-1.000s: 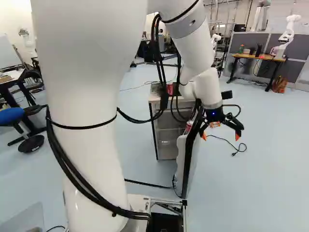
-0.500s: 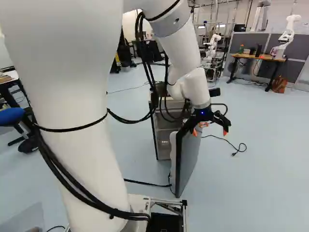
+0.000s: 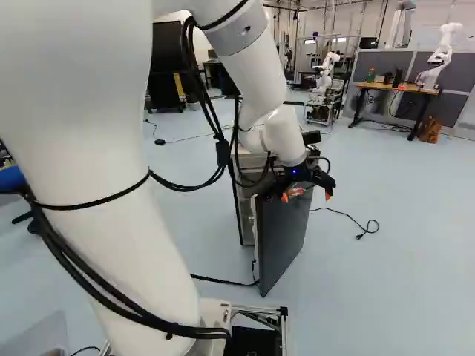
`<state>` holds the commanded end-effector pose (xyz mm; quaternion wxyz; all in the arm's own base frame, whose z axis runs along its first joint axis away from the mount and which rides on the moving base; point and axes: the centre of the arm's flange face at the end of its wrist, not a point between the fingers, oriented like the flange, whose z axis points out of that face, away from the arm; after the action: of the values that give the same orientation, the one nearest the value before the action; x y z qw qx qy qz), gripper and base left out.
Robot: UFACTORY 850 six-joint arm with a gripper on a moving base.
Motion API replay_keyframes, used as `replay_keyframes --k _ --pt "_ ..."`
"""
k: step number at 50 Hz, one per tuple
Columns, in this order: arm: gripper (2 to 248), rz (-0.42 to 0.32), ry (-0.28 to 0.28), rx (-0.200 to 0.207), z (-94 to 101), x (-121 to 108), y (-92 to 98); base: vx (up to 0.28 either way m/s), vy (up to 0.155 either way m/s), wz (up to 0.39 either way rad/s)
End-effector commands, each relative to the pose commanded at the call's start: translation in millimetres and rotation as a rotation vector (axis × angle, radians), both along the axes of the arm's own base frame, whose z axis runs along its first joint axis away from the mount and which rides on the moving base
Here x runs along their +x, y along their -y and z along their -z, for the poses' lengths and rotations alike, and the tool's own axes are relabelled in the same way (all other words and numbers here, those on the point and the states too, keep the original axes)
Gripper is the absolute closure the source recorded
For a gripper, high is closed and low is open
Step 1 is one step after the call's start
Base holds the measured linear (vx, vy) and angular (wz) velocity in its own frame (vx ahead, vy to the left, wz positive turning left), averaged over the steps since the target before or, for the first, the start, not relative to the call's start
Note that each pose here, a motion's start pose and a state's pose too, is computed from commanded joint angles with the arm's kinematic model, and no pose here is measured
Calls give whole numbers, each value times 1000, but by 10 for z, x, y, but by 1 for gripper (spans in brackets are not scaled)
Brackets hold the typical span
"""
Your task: Grab a drink from the fridge
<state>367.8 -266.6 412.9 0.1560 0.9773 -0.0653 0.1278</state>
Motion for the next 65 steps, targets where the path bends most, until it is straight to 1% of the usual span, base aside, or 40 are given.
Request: replay_keyframes --k 13,30,49,65 --pt "3 -42 43 5 -8 26 -249 0 0 0" --pt "3 -104 74 14 -14 123 -570 0 0 0" --pt "3 -181 92 22 -18 253 -912 0 0 0" --pt "3 -252 93 24 -19 438 -1171 0 0 0"
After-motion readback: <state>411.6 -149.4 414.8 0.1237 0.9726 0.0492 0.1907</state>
